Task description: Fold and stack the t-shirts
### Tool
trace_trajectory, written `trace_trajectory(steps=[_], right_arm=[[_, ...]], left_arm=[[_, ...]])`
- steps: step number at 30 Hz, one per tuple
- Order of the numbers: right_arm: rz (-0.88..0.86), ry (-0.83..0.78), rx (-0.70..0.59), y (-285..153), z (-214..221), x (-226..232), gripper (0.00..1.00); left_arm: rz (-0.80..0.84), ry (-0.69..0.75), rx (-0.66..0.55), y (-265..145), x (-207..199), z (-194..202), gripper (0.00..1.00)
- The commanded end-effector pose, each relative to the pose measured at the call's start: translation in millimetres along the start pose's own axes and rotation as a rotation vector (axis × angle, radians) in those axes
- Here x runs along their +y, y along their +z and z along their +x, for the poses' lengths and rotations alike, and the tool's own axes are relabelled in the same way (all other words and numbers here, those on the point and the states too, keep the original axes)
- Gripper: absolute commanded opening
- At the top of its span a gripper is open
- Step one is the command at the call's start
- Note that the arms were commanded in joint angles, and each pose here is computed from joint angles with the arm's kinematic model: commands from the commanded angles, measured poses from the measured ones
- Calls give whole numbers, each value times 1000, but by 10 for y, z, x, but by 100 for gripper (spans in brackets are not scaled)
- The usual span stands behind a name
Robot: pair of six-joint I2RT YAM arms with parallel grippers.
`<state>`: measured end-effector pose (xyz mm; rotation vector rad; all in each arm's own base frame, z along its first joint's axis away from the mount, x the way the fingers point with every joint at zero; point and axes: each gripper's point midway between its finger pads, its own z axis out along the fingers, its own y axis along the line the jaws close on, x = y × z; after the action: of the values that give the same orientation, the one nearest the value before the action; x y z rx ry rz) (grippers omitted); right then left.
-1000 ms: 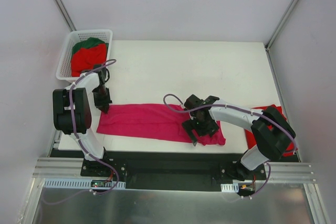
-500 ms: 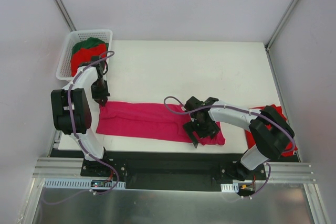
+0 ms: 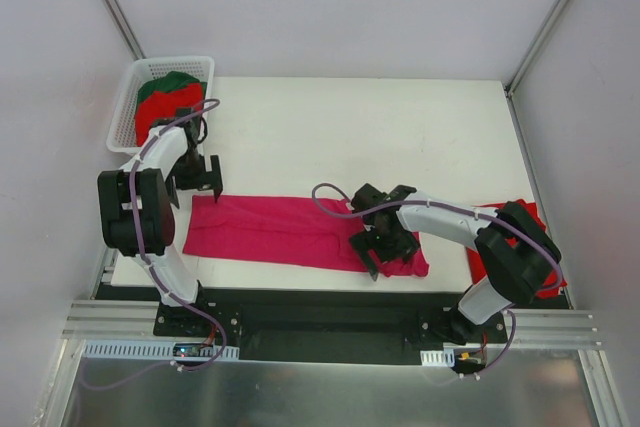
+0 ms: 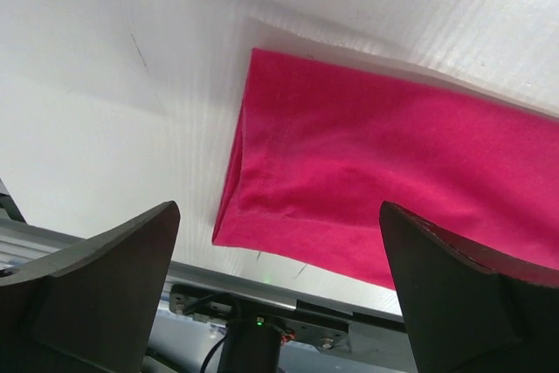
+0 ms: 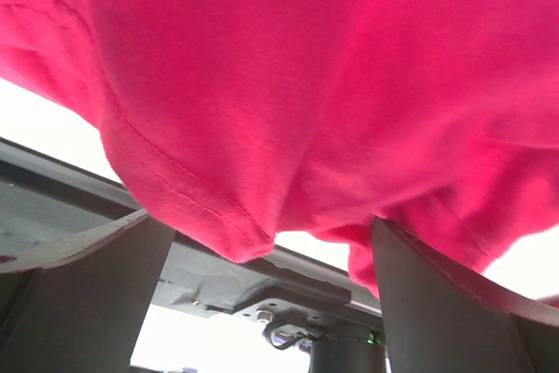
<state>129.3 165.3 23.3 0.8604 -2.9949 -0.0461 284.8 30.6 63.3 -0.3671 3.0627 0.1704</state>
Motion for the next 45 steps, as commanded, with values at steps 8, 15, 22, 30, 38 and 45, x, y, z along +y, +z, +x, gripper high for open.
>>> trace_trajectory(steps=[8, 15, 22, 30, 38, 45], right_arm=[[101, 106, -257, -726, -534, -330, 96], [113, 240, -366, -445, -687, -393, 96], [82, 264, -532, -429, -989, -241, 96], [99, 154, -680, -882, -1260, 161, 96], [39, 52, -626, -819, -1642, 656, 96], [-2, -16, -542, -490, -1794, 990, 96]], left_arm=[[270, 202, -86, -518, -1068, 41, 99], [479, 226, -147, -312, -1368, 389, 99], [462, 243, -276, -351, -1256, 615, 99], [442, 220, -366, -473, -1057, 879, 99], [213, -21, -472, -1031, -456, 766, 99], [243, -205, -450, -1318, -264, 797, 100]])
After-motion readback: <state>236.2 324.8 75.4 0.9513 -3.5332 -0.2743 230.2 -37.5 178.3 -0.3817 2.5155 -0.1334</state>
